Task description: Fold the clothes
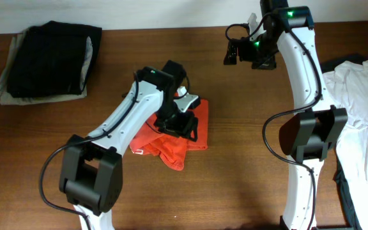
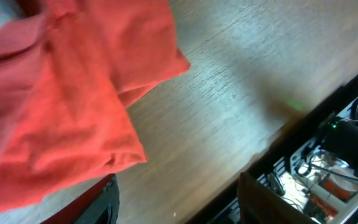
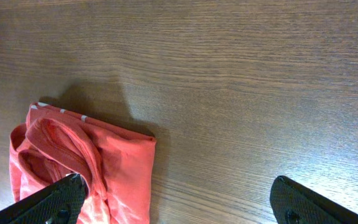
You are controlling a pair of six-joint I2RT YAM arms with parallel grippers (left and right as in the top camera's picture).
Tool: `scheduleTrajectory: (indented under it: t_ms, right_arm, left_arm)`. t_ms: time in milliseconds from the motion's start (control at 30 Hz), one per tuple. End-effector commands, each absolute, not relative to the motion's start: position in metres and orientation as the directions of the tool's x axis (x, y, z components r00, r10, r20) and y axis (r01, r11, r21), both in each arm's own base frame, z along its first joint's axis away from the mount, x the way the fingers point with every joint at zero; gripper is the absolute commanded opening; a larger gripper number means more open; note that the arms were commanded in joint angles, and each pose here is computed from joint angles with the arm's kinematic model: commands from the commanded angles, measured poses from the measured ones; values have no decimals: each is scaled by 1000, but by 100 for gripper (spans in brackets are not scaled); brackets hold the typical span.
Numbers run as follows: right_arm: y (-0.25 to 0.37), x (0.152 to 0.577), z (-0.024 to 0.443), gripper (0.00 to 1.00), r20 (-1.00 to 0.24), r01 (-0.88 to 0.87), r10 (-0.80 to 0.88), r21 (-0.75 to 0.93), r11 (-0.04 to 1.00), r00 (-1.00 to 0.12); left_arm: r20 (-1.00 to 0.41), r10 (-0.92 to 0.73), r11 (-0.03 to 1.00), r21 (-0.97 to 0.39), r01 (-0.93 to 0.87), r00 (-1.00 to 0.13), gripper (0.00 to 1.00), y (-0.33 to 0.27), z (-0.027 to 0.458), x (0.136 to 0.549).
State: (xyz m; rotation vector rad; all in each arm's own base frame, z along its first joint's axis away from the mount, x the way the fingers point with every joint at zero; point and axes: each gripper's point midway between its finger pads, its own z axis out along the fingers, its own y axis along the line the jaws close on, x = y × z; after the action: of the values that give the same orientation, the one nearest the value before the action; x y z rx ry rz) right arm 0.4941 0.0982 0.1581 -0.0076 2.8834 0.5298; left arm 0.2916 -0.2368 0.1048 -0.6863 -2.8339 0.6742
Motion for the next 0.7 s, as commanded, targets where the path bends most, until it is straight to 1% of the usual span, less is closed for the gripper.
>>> scheduleTrajectory:
  t_ms: [0,67,100,167,267,333,467,600,667]
  right_arm:
    - [103,492,151,99,-189,-73,2,385,920,-982]
    - [109,490,153,99,-181,-79,-3,416,906,-984]
    - [114,488,154,99,-177,-86,-9,433,897,-984]
    - [131,481,157,100,-181,-145,-66,467,872,-981]
    - [165,467,156,99,-172,-214,-150,453,865,-974]
    - [190,457,153,99,-171,-265,-212,419,868,-962]
    - [234,442,142,98,-181,-349,-306,310,884,-935]
    - [273,436,128,96,-212,-431,-382,279,858,-899]
    - [288,436,117,93,-219,-455,-405,274,847,-888]
  left_arm:
    - [-110,364,818,-438,374,-925,60,-211,157,334]
    - [-148,205,903,-354,245,-968,61,-170,176,361]
    - [-165,131,929,-323,179,-978,62,-149,183,371]
    - [-193,-18,950,-308,43,-981,64,-102,192,387]
    - [-171,-148,947,-308,-89,-974,65,-52,186,395]
    - [-142,-203,940,-305,-152,-969,65,-30,177,394]
    - [-84,-251,930,-297,-216,-964,65,-11,156,385]
    - [-65,-254,934,-276,-228,-965,65,-8,144,381]
    - [-54,-255,934,-272,-231,-966,65,-7,141,378]
